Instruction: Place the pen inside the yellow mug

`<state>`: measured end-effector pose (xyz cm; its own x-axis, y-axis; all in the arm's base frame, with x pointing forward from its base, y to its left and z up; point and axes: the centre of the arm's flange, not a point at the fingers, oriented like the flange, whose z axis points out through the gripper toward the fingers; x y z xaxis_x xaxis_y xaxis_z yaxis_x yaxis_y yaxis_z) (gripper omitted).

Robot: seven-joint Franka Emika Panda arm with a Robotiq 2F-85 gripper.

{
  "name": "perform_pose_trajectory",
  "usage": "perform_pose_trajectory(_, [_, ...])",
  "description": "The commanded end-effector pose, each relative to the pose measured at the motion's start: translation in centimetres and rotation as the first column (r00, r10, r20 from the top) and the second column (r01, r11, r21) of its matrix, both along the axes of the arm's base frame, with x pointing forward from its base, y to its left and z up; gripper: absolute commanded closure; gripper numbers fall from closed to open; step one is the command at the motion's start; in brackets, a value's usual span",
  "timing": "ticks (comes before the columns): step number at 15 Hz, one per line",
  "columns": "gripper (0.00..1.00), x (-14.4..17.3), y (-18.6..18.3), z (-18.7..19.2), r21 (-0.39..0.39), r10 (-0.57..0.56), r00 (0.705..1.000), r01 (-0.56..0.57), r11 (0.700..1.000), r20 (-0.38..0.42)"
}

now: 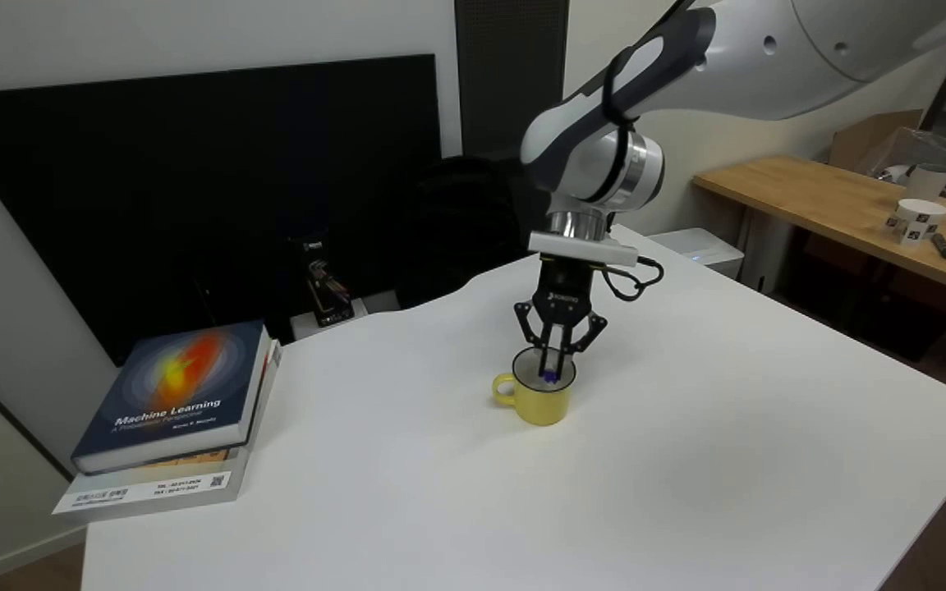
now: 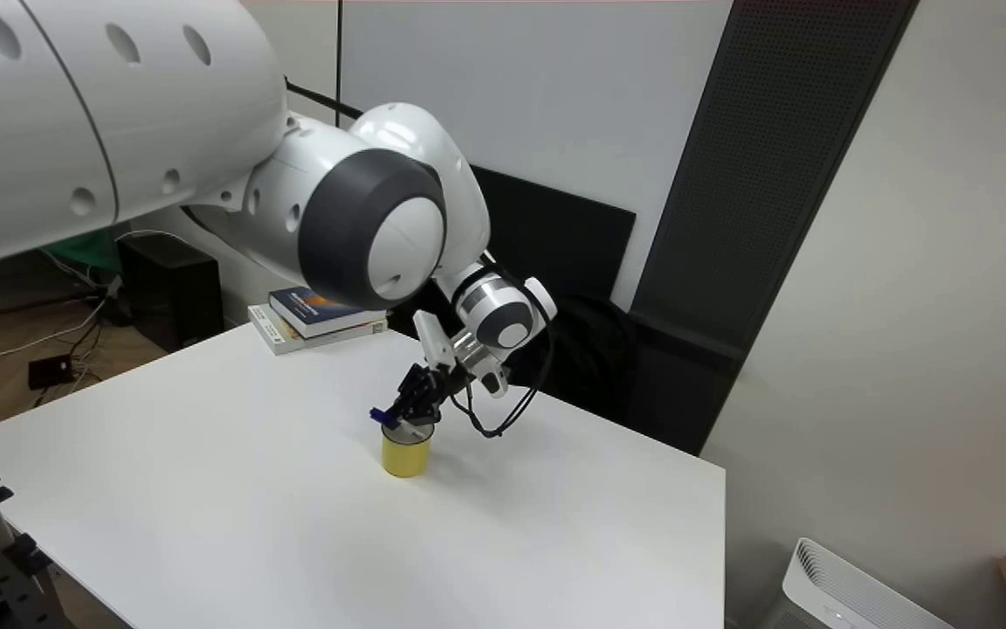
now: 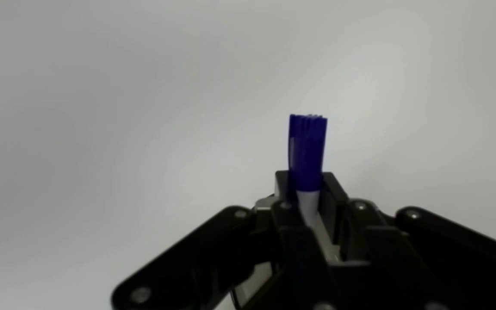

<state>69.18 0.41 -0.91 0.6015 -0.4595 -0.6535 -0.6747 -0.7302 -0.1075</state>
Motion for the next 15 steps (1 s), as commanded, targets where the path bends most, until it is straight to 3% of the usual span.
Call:
perform_pose_trajectory(1, [0.50, 1.9, 0.0, -0.3, 0.002, -0.020, 1.000, 0.020, 1.000, 0.001])
perform_pose_trajectory(8, [0.03, 1.9, 1.1, 1.9, -0.050, 0.039, 0.997, -0.036, 0.998, 0.067])
perform_pose_trajectory(12, [0.00, 2.1, 2.3, 5.0, -0.136, 0.137, 0.975, -0.115, 0.984, 0.174])
perform_pose_trajectory(15, [0.00, 1.9, 3.4, 7.6, -0.206, 0.272, 0.929, -0.223, 0.953, 0.251])
